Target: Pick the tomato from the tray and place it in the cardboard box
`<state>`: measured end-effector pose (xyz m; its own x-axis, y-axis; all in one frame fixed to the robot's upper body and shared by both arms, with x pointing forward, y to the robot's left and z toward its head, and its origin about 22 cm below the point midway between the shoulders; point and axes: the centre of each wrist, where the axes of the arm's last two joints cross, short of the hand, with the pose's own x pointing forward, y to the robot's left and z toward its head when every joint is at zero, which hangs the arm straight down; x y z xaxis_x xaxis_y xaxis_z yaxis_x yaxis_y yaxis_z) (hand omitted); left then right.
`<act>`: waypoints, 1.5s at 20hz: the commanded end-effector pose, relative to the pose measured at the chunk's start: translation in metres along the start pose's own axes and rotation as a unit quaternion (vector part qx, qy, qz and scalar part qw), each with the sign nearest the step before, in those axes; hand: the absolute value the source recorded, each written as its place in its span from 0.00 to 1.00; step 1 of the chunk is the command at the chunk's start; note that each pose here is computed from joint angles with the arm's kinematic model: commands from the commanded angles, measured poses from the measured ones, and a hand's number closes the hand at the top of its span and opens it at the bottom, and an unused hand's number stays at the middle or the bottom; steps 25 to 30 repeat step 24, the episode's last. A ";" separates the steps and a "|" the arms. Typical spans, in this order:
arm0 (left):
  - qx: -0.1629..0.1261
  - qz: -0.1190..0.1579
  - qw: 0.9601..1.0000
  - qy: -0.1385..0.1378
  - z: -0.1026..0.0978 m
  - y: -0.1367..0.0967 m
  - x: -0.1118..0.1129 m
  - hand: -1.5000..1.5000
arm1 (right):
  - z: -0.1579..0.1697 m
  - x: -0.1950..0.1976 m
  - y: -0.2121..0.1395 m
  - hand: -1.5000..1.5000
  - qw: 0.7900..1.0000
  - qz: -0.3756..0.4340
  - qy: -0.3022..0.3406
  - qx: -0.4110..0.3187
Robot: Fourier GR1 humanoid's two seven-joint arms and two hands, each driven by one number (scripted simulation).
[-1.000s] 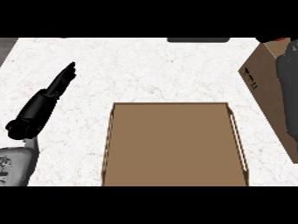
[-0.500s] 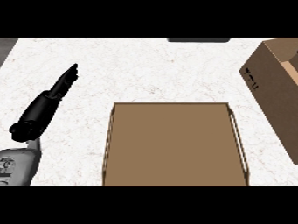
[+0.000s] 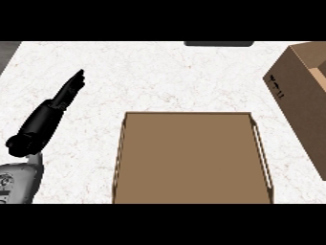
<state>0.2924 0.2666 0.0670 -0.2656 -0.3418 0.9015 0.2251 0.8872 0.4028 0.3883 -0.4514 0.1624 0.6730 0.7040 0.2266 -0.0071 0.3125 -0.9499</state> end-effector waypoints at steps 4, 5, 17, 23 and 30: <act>0.001 0.003 1.000 0.005 -0.001 0.002 0.005 0.50 | -0.007 -0.024 0.016 0.00 0.993 -0.012 -0.055 0.101; -0.001 0.001 1.000 0.000 -0.004 -0.001 0.006 0.50 | -0.008 -0.028 0.002 0.00 0.993 -0.023 -0.076 0.089; 0.009 0.004 1.000 0.011 0.009 0.000 -0.001 0.50 | -0.007 -0.043 -0.031 0.00 0.842 -0.515 -0.130 -0.099; 0.012 0.001 1.000 0.007 0.002 0.017 0.004 0.50 | -0.007 -0.125 -0.001 0.00 0.811 -0.556 -0.088 -0.157; 0.003 0.008 1.000 0.007 -0.006 -0.003 0.006 0.50 | -0.007 -0.124 -0.002 0.00 0.806 -0.557 -0.096 -0.173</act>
